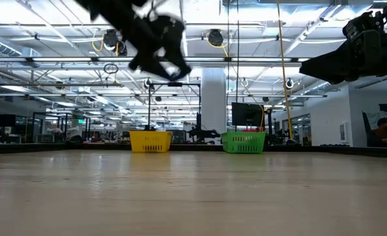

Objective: Pick & Place Office items
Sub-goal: Put the blue digital timer into the yellow bin, then return to Home Position

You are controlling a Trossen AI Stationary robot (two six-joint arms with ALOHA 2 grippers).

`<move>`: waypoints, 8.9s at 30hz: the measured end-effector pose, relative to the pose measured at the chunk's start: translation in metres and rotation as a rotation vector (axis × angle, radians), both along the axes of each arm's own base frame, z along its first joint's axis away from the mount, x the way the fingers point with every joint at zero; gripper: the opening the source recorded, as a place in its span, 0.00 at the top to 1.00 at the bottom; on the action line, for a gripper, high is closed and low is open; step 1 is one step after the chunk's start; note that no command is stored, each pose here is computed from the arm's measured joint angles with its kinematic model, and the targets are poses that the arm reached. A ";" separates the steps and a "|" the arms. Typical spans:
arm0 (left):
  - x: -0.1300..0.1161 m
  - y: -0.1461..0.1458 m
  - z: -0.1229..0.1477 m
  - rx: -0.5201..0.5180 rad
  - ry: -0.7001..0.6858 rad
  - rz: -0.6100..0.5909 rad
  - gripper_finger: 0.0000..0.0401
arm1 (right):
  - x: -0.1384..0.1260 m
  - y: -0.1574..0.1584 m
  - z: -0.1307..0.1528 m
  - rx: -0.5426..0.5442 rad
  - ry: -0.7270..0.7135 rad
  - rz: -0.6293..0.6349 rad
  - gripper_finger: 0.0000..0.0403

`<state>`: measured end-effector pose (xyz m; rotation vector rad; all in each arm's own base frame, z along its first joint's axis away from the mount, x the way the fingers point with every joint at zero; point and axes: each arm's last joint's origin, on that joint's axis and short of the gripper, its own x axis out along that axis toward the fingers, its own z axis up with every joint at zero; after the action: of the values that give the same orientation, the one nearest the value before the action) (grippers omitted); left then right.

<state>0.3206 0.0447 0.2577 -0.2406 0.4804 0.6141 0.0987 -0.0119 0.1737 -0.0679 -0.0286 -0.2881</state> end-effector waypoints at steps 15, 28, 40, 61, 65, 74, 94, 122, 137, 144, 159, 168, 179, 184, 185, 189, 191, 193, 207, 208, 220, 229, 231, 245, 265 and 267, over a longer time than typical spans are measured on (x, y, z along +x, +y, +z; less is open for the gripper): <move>-0.042 0.119 -0.049 -0.161 -0.042 0.406 0.30 | 0.000 0.000 0.000 0.000 0.000 0.000 0.49; -0.041 0.155 -0.096 -0.217 -0.002 0.498 0.28 | 0.000 0.000 0.000 0.000 0.000 0.000 0.49; -0.043 0.163 -0.090 -0.179 -0.038 0.497 0.08 | 0.000 0.000 0.000 0.000 0.000 0.000 0.49; -0.117 0.075 0.015 -0.176 0.204 0.004 0.07 | 0.000 0.000 0.000 0.000 0.000 0.000 0.49; -0.133 0.044 0.019 -0.191 0.150 -0.040 0.06 | 0.000 0.000 0.000 0.000 0.000 0.000 0.49; -0.187 -0.022 -0.005 -0.064 -0.310 -0.309 0.09 | 0.000 0.000 0.000 0.000 0.000 0.000 0.49; -0.232 -0.049 -0.042 0.173 -0.548 -0.461 0.08 | 0.000 0.000 0.000 0.000 0.000 0.000 0.49; -0.222 -0.049 -0.085 0.217 -0.468 -0.439 0.08 | 0.000 0.001 0.000 0.007 0.001 0.049 0.49; -0.222 -0.047 -0.087 0.231 -0.451 -0.383 0.07 | 0.001 0.008 0.000 -0.004 0.000 0.290 0.48; -0.222 -0.048 -0.086 0.236 -0.454 -0.387 0.09 | 0.001 0.008 0.000 -0.004 0.000 0.290 0.49; -0.222 -0.048 -0.086 0.236 -0.456 -0.391 0.09 | 0.001 0.008 0.000 -0.004 0.000 0.290 0.49; -0.222 -0.048 -0.086 0.236 -0.456 -0.391 0.09 | 0.001 0.008 0.000 -0.004 0.000 0.290 0.49; -0.222 -0.048 -0.086 0.237 -0.456 -0.390 0.09 | 0.001 0.008 0.000 -0.004 0.000 0.290 0.49; -0.222 -0.048 -0.086 0.237 -0.456 -0.390 0.09 | 0.001 0.008 0.000 -0.004 0.000 0.290 0.49; -0.222 -0.048 -0.086 0.237 -0.456 -0.390 0.09 | 0.001 0.008 0.000 -0.004 0.000 0.290 0.49; -0.222 -0.048 -0.086 0.237 -0.456 -0.390 0.09 | 0.001 0.008 0.000 -0.004 0.000 0.290 0.48; -0.222 -0.048 -0.086 0.237 -0.456 -0.390 0.09 | 0.001 0.008 0.000 -0.004 0.000 0.290 0.49; -0.222 -0.048 -0.086 0.237 -0.456 -0.390 0.09 | 0.001 0.008 0.000 -0.004 0.000 0.290 0.49; -0.222 -0.048 -0.086 0.237 -0.456 -0.390 0.09 | 0.001 0.008 0.000 -0.004 0.000 0.290 0.49; -0.222 -0.048 -0.086 0.237 -0.456 -0.390 0.09 | 0.001 0.008 0.000 -0.004 0.000 0.290 0.49; -0.222 -0.048 -0.086 0.237 -0.456 -0.390 0.09 | 0.001 0.008 0.000 -0.004 0.000 0.290 0.49; -0.222 -0.048 -0.086 0.237 -0.456 -0.390 0.09 | 0.001 0.008 0.000 -0.004 0.001 0.290 0.49; -0.222 -0.048 -0.086 0.237 -0.456 -0.390 0.09 | 0.001 0.008 0.000 -0.004 0.001 0.290 0.49; -0.222 -0.048 -0.086 0.237 -0.456 -0.390 0.09 | 0.001 0.008 0.000 -0.004 0.000 0.289 0.49; -0.222 -0.048 -0.086 0.237 -0.456 -0.390 0.09 | 0.001 0.008 0.000 -0.004 0.000 0.289 0.49; -0.222 -0.048 -0.086 0.237 -0.456 -0.389 0.09 | 0.001 0.008 0.000 -0.004 0.000 0.289 0.48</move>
<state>0.0983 -0.0029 0.1716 -0.0529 0.0067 0.2175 0.0999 -0.0036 0.1737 -0.0670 -0.0383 0.0012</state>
